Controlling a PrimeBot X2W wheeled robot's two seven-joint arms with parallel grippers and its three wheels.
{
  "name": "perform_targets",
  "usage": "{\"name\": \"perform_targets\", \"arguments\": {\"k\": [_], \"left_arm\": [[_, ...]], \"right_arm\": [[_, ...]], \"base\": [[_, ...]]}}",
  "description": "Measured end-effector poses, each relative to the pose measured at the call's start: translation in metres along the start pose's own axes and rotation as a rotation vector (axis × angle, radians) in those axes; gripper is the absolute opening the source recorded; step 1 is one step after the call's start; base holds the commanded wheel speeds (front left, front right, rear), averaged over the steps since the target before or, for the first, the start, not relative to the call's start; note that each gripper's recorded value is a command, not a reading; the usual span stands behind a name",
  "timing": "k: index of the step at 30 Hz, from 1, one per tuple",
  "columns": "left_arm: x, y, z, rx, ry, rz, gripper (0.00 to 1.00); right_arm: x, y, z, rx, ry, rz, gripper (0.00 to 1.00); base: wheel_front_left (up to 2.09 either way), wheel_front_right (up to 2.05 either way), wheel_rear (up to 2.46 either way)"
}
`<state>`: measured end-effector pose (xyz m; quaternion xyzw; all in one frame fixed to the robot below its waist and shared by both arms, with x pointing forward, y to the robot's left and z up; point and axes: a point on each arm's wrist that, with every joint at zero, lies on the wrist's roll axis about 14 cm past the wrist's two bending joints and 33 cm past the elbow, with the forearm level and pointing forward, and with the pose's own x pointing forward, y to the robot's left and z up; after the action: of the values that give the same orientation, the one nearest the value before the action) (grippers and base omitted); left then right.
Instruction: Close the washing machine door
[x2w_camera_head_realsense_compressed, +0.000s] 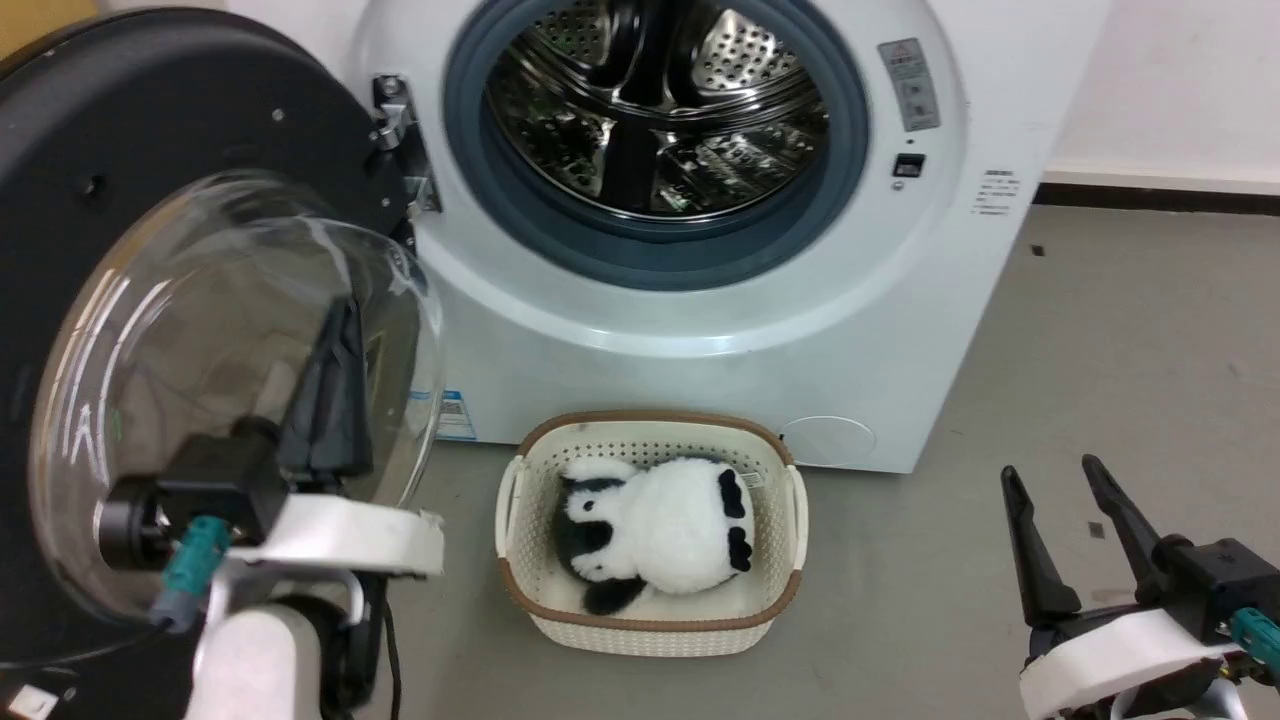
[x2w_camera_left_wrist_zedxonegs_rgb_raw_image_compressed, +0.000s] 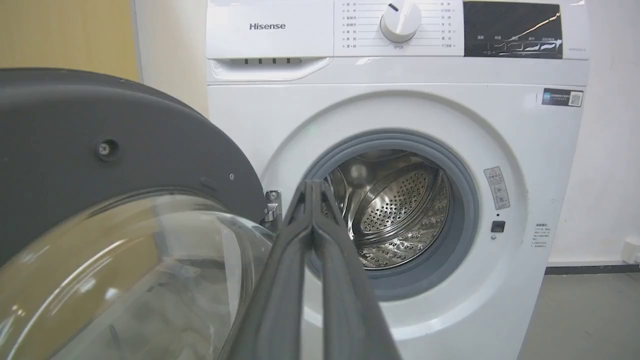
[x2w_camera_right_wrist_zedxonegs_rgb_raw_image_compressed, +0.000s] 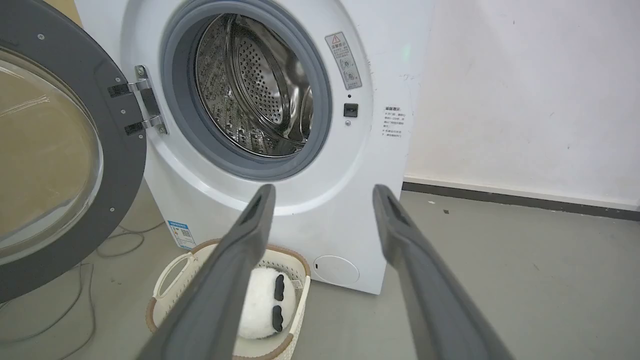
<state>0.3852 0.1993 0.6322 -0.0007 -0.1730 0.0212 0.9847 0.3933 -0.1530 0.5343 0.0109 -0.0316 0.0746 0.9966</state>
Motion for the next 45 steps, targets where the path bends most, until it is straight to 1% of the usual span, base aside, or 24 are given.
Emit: {"name": "perform_targets", "arguments": {"k": [9, 17, 23, 24, 25, 29, 34, 36, 39, 44, 45], "left_arm": [[0.014, 0.035, 0.055, -0.015, -0.176, 0.077, 0.0], [0.012, 0.074, 0.099, -0.027, -0.311, 0.148, 0.0], [0.004, 0.112, 0.117, -0.059, -0.367, 0.214, 0.0], [0.002, 0.119, 0.119, -0.069, -0.374, 0.228, 0.0], [-0.002, 0.134, 0.123, -0.086, -0.389, 0.255, 0.0], [-0.013, 0.164, 0.128, -0.125, -0.406, 0.315, 0.0], [-0.028, 0.205, 0.127, -0.226, -0.415, 0.412, 0.0], [-0.034, 0.221, 0.121, -0.318, -0.402, 0.453, 0.0], [-0.047, 0.249, 0.111, -0.426, -0.39, 0.536, 0.0], [-0.066, 0.28, 0.087, -0.582, -0.314, 0.627, 0.0], [-0.081, 0.296, 0.071, -0.672, -0.27, 0.679, 0.0]], "right_arm": [[0.014, 0.014, -0.001, 0.02, -0.012, 0.043, 1.0], [0.026, 0.029, -0.006, 0.031, -0.015, 0.086, 1.0], [0.035, 0.038, -0.009, 0.047, -0.018, 0.112, 1.0], [0.036, 0.04, -0.01, 0.048, -0.019, 0.116, 1.0], [0.039, 0.042, -0.011, 0.051, -0.017, 0.124, 1.0], [0.043, 0.048, -0.013, 0.061, -0.021, 0.138, 1.0], [0.051, 0.056, -0.014, 0.071, -0.029, 0.158, 1.0], [0.053, 0.06, -0.014, 0.076, -0.033, 0.168, 1.0], [0.056, 0.065, -0.017, 0.081, -0.031, 0.181, 1.0], [0.063, 0.073, -0.019, 0.092, -0.037, 0.202, 1.0], [0.067, 0.078, -0.023, 0.099, -0.033, 0.215, 1.0]], "base": [[0.0, 0.0, 0.0], [0.0, 0.0, 0.0], [0.0, 0.0, 0.0], [0.0, 0.0, 0.0], [0.0, 0.0, 0.0], [0.0, 0.0, 0.0], [0.0, 0.0, 0.0], [0.0, 0.0, 0.0], [0.0, 0.0, 0.0], [0.0, 0.0, 0.0], [0.0, 0.0, 0.0]]}}
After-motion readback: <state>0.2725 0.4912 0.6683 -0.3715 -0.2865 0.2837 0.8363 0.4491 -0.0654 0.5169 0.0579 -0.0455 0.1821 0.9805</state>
